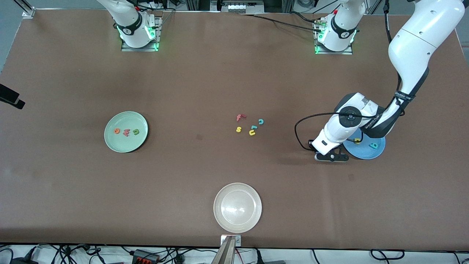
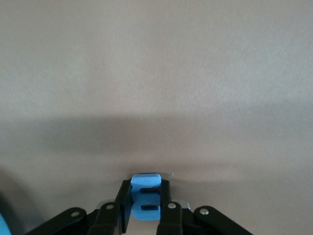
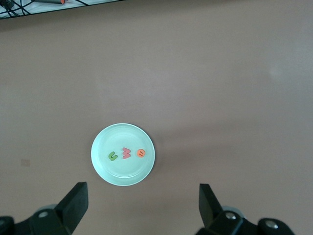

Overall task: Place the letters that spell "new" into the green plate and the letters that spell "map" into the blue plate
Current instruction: 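Carry the blue E onto the blue plate and open the left gripper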

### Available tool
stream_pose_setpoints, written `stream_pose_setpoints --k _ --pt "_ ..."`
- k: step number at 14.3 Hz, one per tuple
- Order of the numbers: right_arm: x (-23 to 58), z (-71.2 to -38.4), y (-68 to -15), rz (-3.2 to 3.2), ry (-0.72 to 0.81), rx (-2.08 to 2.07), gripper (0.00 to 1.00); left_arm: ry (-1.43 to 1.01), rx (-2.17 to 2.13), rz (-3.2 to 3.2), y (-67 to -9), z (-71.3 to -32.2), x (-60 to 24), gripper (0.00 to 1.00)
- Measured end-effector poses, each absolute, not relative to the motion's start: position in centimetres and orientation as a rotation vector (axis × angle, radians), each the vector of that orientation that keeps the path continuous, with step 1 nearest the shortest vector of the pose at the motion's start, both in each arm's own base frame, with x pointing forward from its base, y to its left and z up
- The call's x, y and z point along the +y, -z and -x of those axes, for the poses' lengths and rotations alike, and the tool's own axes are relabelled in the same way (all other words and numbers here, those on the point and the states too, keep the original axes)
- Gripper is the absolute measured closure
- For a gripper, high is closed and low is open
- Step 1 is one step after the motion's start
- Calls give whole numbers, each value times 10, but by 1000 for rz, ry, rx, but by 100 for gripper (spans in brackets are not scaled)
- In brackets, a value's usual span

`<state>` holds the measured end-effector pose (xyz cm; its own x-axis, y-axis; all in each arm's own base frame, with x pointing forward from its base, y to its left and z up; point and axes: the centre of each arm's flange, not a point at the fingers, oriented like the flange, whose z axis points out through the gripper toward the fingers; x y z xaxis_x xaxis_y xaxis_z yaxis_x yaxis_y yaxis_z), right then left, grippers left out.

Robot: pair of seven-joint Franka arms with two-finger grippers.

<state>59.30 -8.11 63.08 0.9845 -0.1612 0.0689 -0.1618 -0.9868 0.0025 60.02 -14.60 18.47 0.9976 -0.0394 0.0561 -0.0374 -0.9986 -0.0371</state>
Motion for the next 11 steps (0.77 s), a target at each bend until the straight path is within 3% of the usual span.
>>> stream_pose_setpoints --k 4,7,11 --pt "-81 -592 -630 -3114 -88 -240 0 -20 196 2963 -236 -596 -144 74" --pt "-75 -590 -627 -3106 -51 -222 0 -211 391 2904 -275 -592 -73 74" --pt "-74 -582 -621 -3105 -75 -218 0 -340 435 2933 -267 -576 6 74"
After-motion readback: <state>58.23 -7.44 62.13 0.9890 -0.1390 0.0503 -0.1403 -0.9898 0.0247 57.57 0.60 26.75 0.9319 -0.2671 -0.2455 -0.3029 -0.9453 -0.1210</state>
